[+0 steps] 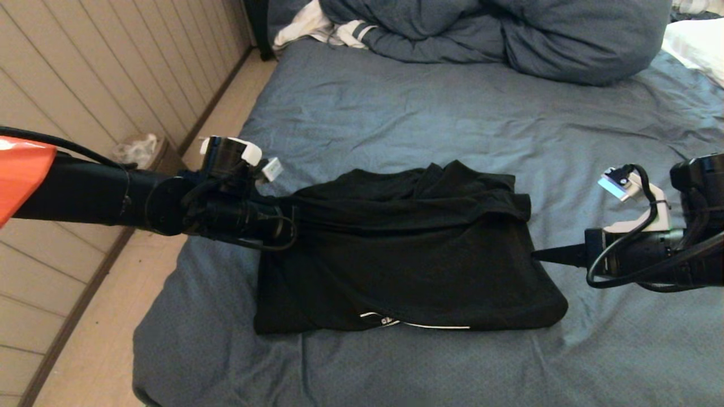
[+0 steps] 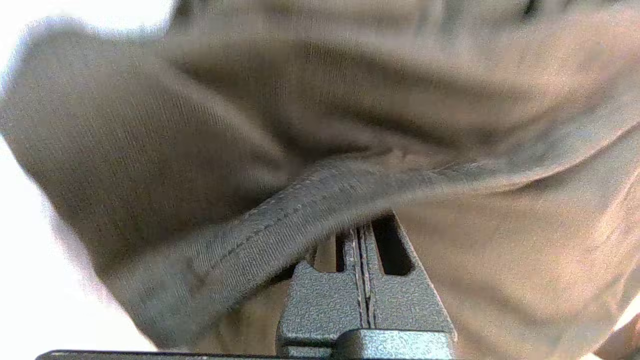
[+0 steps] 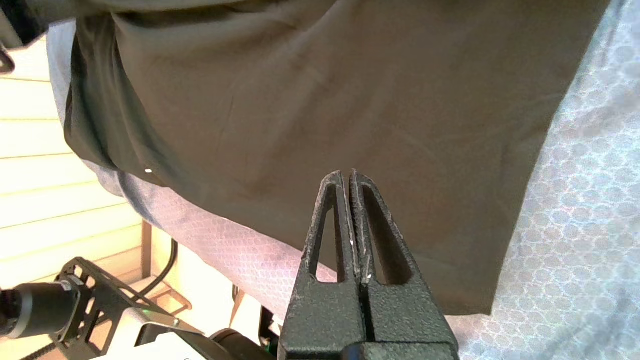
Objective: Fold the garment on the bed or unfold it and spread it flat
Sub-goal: Fold the black T-shirt
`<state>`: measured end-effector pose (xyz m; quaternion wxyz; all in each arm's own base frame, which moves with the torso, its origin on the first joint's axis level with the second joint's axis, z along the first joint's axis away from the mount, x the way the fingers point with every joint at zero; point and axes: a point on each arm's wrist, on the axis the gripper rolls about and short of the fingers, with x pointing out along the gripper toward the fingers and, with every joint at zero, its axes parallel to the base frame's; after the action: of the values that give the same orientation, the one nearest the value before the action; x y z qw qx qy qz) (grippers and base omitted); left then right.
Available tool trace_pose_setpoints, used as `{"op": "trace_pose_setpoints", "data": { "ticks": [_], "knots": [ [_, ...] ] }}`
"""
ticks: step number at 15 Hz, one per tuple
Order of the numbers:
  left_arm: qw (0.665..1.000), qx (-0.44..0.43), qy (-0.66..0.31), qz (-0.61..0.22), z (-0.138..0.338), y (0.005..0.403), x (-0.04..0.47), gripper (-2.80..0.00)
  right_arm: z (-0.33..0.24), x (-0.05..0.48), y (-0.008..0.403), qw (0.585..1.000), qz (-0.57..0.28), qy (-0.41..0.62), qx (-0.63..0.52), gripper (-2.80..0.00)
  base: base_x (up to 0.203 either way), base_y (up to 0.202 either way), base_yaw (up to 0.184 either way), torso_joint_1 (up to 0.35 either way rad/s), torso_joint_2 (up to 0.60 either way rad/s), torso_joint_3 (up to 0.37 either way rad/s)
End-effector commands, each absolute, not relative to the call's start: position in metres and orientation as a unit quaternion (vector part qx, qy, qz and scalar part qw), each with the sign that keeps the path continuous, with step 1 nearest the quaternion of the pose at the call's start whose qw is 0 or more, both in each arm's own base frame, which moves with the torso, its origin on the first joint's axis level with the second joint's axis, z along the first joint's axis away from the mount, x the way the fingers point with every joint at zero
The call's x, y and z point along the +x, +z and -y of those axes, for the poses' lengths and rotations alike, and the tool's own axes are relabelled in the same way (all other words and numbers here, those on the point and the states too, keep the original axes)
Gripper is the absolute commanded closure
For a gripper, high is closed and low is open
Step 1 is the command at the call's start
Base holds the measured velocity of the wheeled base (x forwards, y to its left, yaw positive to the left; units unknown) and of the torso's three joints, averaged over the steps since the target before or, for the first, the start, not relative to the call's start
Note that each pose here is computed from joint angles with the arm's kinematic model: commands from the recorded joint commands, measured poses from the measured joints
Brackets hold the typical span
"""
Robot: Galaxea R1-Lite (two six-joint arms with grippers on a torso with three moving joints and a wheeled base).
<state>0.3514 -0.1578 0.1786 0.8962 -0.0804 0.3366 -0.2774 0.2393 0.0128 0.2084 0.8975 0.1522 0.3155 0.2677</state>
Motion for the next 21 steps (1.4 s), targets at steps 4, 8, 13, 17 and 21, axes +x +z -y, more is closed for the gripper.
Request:
{"op": "trace_pose_setpoints", "data": {
  "ticks": [4,8,13,17,21],
  "knots": [
    [0.912,-0.101,-0.286,-0.276,0.173,0.182,0.374,0.00,-0.013,0.237,0.209,0.894,-0.315,0.279,0.156,0.00,0.000,0.000,0.000,0.000,0.00,0.000],
    [0.928,-0.106,-0.265,-0.241,0.180,0.190,0.395,0.00,-0.015,0.237,0.207,0.892,-0.317,0.283,0.156,0.00,0.000,0.000,0.000,0.000,0.00,0.000],
    [0.949,-0.131,-0.225,-0.179,0.184,0.216,0.415,0.00,-0.015,0.237,0.204,0.895,-0.307,0.285,0.152,0.00,0.000,0.000,0.000,0.000,0.00,0.000],
    [0.950,-0.165,-0.222,-0.146,0.185,0.238,0.419,0.00,-0.015,0.238,0.202,0.899,-0.297,0.286,0.150,0.00,0.000,0.000,0.000,0.000,0.00,0.000],
    [0.946,-0.181,-0.216,-0.158,0.176,0.252,0.398,0.00,-0.016,0.240,0.219,0.903,-0.276,0.286,0.161,0.00,0.000,0.000,0.000,0.000,0.00,0.000]
  ]
}}
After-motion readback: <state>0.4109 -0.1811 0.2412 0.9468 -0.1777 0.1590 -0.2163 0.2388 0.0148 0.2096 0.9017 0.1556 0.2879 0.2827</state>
